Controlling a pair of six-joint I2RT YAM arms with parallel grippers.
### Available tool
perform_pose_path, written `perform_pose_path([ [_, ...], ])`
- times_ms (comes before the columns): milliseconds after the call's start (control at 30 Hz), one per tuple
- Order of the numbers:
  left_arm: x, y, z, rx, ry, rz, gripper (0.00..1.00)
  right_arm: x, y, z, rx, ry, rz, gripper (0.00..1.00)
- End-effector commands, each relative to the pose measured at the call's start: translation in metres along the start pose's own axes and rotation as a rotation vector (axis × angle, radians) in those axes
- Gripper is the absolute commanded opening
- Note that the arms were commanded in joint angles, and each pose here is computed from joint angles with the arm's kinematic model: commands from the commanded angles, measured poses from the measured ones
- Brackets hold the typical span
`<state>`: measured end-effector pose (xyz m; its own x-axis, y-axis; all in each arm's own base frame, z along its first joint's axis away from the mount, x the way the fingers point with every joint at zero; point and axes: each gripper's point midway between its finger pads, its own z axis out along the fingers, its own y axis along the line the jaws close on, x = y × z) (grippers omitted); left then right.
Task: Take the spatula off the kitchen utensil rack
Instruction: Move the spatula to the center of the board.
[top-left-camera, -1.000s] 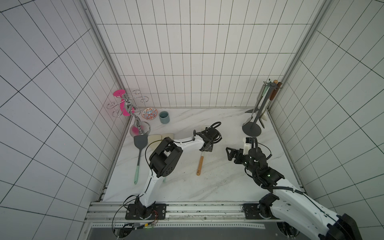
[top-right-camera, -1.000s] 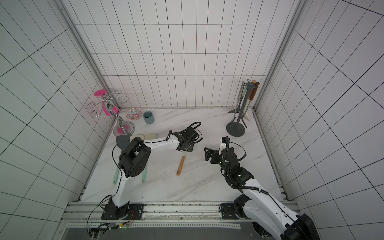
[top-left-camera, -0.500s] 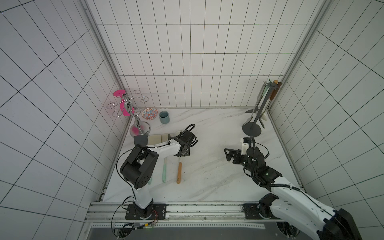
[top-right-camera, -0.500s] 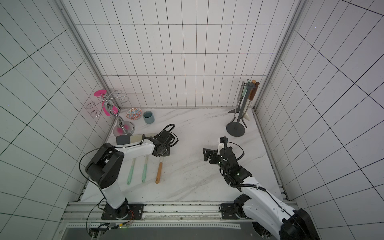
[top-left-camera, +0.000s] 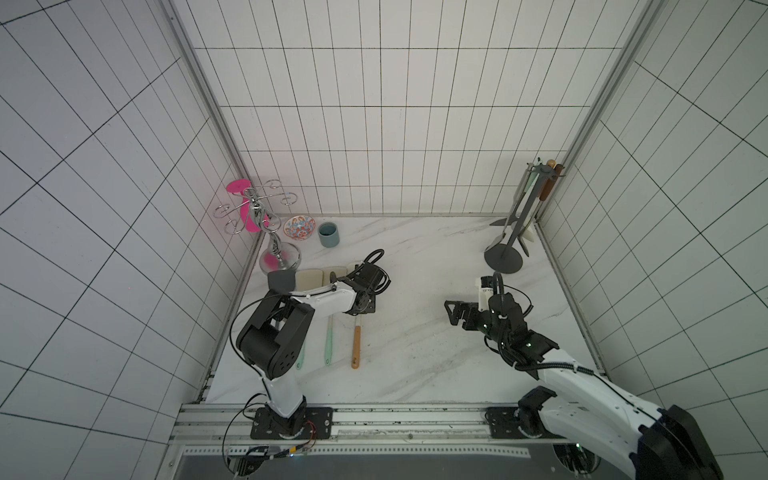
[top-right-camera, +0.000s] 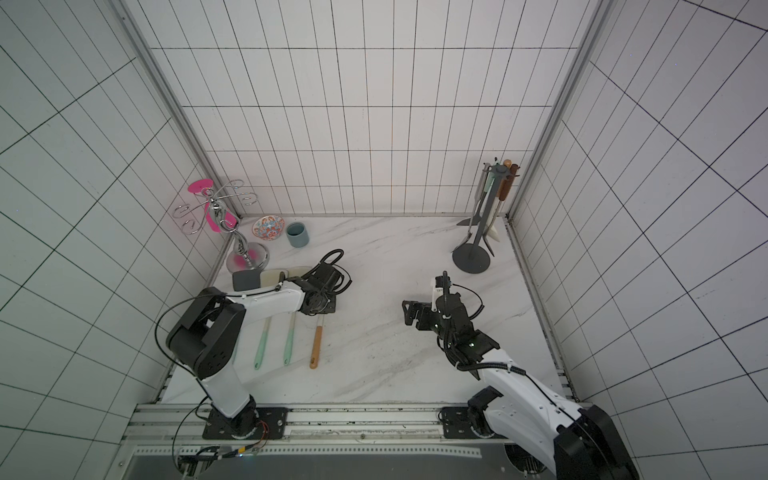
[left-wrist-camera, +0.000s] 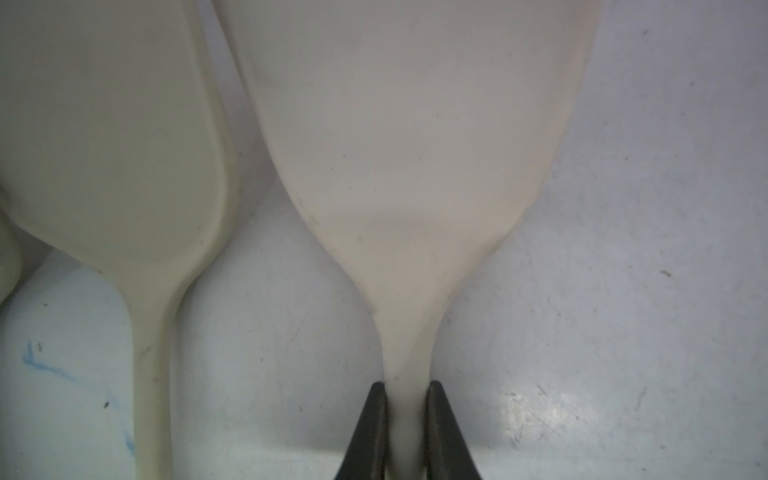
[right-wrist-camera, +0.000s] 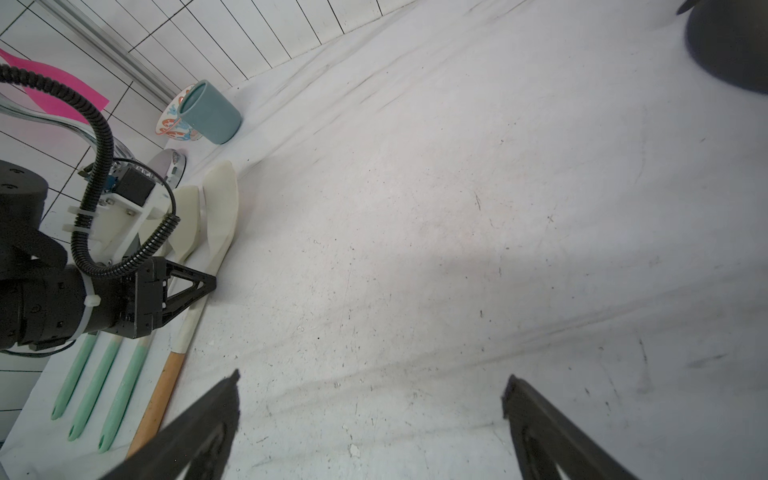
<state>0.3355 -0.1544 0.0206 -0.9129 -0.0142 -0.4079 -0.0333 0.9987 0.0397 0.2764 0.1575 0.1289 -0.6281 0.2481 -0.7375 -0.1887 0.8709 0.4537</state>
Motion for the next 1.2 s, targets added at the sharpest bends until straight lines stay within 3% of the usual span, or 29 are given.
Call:
perform_pose_path([
  [0, -0.005, 0.004, -0.001, 0.001, -0.028, -0.039, 0.01, -0.020, 0.012, -0.001, -0.039, -0.041, 0.020, 0.99],
  [167, -0.003, 0.006, 0.001, -0.004, -0.017, -0.040, 0.05, -0.019, 0.013, 0.000, -0.043, -0.034, 0.024, 0.99],
  [400, -0.004, 0.010, -0.008, -0.014, -0.023, -0.036, 0.39, -0.018, 0.012, 0.000, -0.027, -0.019, 0.017, 0.99],
  [567, -0.011, 0.007, -0.028, 0.027, -0.046, -0.044, 0.48, -0.023, 0.005, -0.007, 0.031, -0.019, -0.001, 0.99],
  [733, -0.034, 0.006, -0.079, 0.100, -0.142, -0.069, 0.53, -0.033, 0.002, -0.021, 0.078, -0.028, -0.024, 0.99],
  [867, -0.053, 0.004, -0.133, 0.199, -0.245, -0.065, 0.61, -0.048, -0.013, -0.039, 0.199, -0.057, -0.037, 0.99],
  [1167, -0.066, 0.001, -0.249, 0.451, -0.464, -0.005, 0.89, -0.087, -0.021, -0.092, 0.346, -0.115, -0.030, 0.99],
])
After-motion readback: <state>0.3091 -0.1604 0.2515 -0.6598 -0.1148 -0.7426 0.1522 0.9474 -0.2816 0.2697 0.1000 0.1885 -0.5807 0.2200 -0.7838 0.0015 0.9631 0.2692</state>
